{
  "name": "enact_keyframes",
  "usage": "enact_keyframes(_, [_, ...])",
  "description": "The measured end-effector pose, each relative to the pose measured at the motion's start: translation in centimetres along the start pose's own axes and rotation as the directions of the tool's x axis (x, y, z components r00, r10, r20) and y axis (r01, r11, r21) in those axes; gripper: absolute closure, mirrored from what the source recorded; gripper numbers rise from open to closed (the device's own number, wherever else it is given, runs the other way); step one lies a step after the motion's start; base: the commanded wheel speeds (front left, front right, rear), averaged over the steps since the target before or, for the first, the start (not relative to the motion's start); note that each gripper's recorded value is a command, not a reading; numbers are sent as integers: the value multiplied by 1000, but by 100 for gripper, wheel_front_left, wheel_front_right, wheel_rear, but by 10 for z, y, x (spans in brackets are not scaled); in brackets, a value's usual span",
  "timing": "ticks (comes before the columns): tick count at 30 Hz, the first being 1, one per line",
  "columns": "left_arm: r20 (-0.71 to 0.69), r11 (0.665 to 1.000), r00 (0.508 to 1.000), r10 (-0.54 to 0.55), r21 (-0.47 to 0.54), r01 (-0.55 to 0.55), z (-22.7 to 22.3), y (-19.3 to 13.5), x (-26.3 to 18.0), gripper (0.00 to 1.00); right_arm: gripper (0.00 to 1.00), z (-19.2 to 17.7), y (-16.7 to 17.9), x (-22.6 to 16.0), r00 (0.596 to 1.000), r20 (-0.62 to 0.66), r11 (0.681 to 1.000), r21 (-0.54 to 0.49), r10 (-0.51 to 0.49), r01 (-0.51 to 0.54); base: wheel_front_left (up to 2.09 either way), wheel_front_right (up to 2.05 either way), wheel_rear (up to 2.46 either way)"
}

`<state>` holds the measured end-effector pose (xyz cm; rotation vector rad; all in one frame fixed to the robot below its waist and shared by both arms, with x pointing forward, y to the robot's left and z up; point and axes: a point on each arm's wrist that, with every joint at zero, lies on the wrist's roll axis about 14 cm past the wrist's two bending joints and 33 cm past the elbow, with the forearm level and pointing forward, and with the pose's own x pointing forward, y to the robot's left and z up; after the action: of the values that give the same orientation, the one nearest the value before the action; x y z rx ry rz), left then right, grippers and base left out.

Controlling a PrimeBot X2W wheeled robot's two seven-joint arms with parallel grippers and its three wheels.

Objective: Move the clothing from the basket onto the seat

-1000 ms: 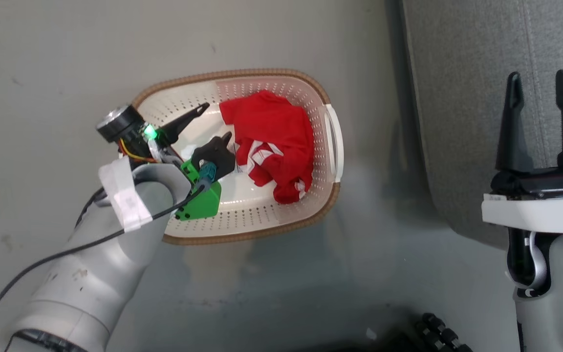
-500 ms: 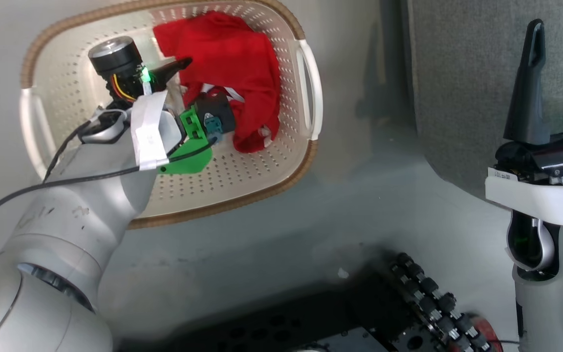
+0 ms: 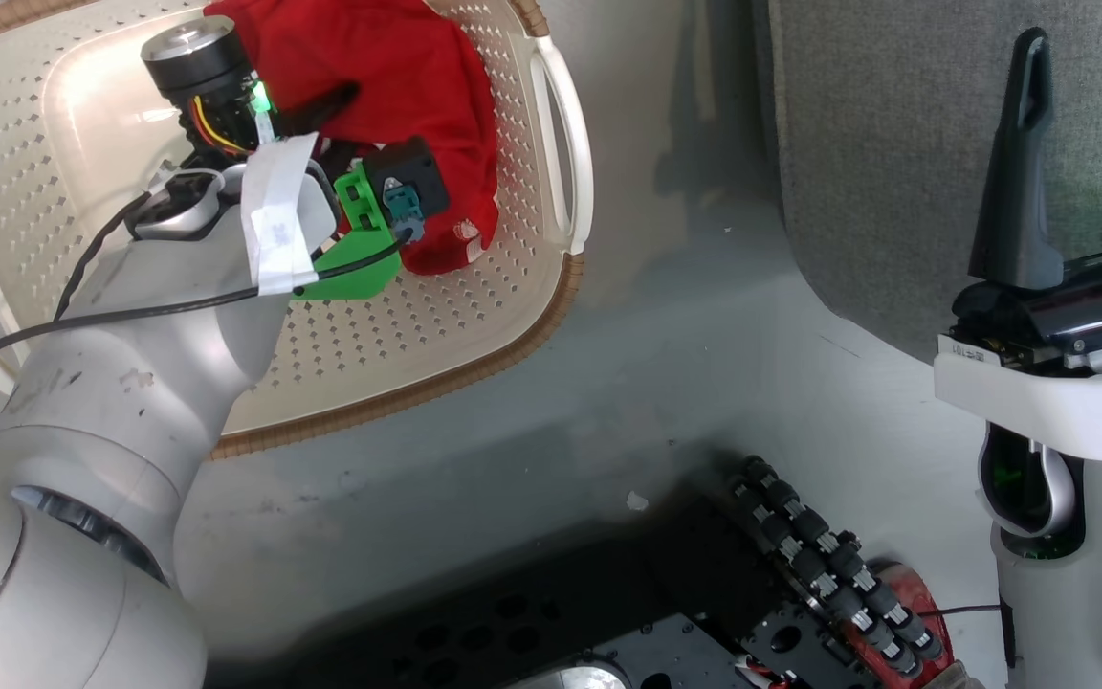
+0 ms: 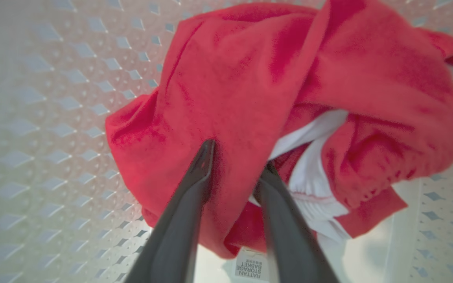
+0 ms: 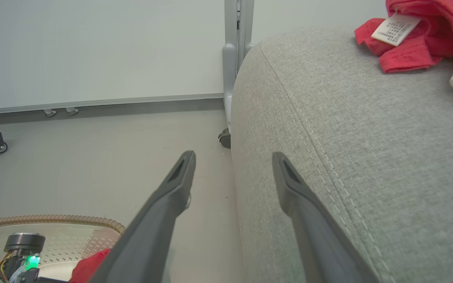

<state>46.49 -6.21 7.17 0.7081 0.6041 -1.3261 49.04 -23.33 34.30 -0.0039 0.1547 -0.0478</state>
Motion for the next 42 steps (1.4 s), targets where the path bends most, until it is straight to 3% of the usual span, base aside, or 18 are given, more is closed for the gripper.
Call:
enact_keyframes(9, [49, 996, 996, 71, -64, -68, 11, 14, -7, 100, 0, 3, 11, 4, 999, 6, 999, -19, 37, -37, 0, 0, 0])
enact_keyframes(20, [181, 958, 976, 120, -279, -66, 75, -31, -55, 100, 0, 30, 26, -18, 997, 16, 996, -42, 79, -78, 0, 0, 0])
enact_keyframes(25, [207, 888, 952, 226, -445, -114, 100, -39, -100, 100, 0, 42, 33, -47, 996, 0, 996, -4, 88, -88, 0, 0, 0])
enact_keyframes(32, [218, 846, 899, 380, -475, -243, 126, -42, -171, 100, 0, 59, 52, -96, 991, -5, 990, 40, 132, -132, 0, 0, 0])
enact_keyframes(38, [237, 763, 800, 551, -531, -369, 152, -36, -232, 100, 0, 75, 74, -138, 982, 27, 979, 68, 189, -191, 0, 0, 0])
enact_keyframes(42, [265, 700, 703, 660, -555, -449, 170, -30, -277, 100, 0, 89, 81, -164, 975, 69, 974, 74, 210, -215, 0, 0, 0])
